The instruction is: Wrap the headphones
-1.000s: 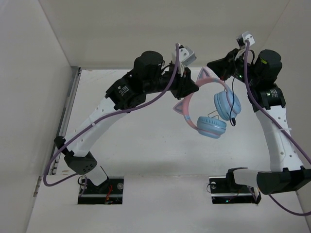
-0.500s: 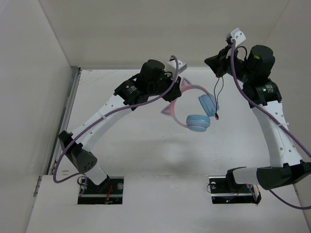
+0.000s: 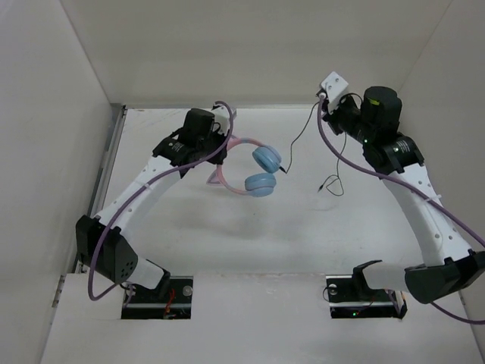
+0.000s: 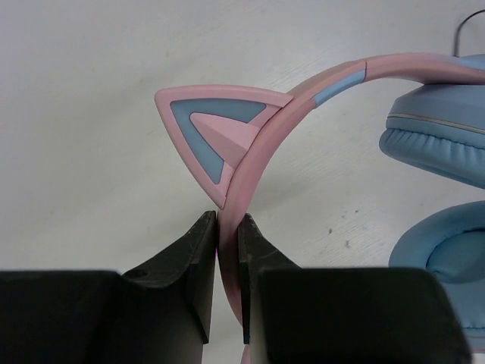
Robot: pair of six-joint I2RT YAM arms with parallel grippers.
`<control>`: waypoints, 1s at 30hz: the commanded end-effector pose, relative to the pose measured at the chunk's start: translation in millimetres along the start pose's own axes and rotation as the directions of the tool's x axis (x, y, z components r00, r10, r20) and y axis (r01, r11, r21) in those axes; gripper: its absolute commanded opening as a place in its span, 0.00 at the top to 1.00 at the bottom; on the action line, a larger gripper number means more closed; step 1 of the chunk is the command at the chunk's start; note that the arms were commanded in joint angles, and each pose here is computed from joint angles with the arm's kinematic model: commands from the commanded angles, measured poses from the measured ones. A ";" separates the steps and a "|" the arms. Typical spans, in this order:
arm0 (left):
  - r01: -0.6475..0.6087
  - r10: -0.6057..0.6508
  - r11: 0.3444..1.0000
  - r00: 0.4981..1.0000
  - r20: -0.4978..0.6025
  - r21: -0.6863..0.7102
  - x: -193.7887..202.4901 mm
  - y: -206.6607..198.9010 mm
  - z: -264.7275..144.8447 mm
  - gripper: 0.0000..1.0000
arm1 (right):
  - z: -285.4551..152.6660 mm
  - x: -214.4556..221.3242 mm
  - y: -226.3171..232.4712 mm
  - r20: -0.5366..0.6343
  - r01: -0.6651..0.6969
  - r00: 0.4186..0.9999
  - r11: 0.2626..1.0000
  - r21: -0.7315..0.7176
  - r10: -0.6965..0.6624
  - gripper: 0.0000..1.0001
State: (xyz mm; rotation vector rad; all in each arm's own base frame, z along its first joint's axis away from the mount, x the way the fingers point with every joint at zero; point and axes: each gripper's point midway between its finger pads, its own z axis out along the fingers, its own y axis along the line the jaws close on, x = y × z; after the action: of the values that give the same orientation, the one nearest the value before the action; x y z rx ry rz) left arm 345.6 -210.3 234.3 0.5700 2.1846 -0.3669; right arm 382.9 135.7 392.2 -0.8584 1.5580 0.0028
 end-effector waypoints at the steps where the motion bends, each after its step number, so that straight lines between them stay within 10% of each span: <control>1: 0.006 -0.003 1.000 0.996 0.087 -0.030 -15.9 7.3 -5.6 1.00 | -17.8 2.2 -15.8 -0.058 0.204 0.978 0.976 0.069 -0.201 1.00; 13: 0.205 -0.209 0.970 0.978 -0.021 -0.128 26.7 51.4 19.7 1.00 | -46.2 70.6 34.7 -0.291 0.378 0.856 0.901 -0.211 -0.427 1.00; 30: 0.106 -0.106 0.994 0.994 0.009 -0.003 -15.1 -10.5 36.0 1.00 | -6.5 -4.2 -13.6 -0.151 0.391 0.916 0.910 0.135 -0.371 1.00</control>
State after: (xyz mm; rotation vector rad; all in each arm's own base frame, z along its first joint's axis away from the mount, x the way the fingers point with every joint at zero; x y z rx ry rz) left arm 357.5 -198.6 161.2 0.4196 2.4062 -0.2883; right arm 367.9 106.1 343.8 -1.1534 1.5982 -0.4572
